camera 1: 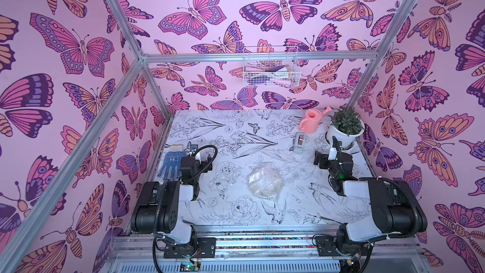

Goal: Wrap dinner plates in bubble wrap
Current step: Reset both arms

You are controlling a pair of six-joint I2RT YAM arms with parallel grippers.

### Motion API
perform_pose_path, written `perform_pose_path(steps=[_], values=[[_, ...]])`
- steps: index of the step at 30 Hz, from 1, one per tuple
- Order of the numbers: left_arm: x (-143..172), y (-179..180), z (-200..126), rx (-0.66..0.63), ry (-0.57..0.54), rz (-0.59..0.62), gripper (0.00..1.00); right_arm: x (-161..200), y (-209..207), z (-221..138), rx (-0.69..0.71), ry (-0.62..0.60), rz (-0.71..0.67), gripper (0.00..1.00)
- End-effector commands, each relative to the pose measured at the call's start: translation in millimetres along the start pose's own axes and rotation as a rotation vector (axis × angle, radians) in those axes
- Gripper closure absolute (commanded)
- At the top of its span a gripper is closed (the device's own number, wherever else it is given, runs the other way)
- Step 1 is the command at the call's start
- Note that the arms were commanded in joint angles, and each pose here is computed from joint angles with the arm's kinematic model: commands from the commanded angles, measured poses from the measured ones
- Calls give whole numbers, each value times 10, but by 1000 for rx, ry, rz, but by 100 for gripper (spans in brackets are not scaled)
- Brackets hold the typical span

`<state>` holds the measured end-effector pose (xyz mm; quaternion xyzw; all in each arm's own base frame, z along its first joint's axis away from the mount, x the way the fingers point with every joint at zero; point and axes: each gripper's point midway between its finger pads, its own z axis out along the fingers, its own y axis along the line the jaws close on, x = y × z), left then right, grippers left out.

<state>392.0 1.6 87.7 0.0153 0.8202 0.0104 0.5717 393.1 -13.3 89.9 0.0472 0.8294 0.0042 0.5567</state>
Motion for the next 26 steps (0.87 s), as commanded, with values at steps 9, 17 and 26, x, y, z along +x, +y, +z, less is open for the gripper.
perform_pose_path(steps=[9, 17, 26], values=[[-28, -69, -33, 19, -30, 24, 1, -69, 45, -184, -25, -114, -12, 1], [-26, -81, -26, 29, -26, 22, 1, -50, 40, 5, -13, -17, -14, 1], [-12, -97, 5, 53, -4, 22, 1, -39, 37, 6, -11, -9, -16, 1]])
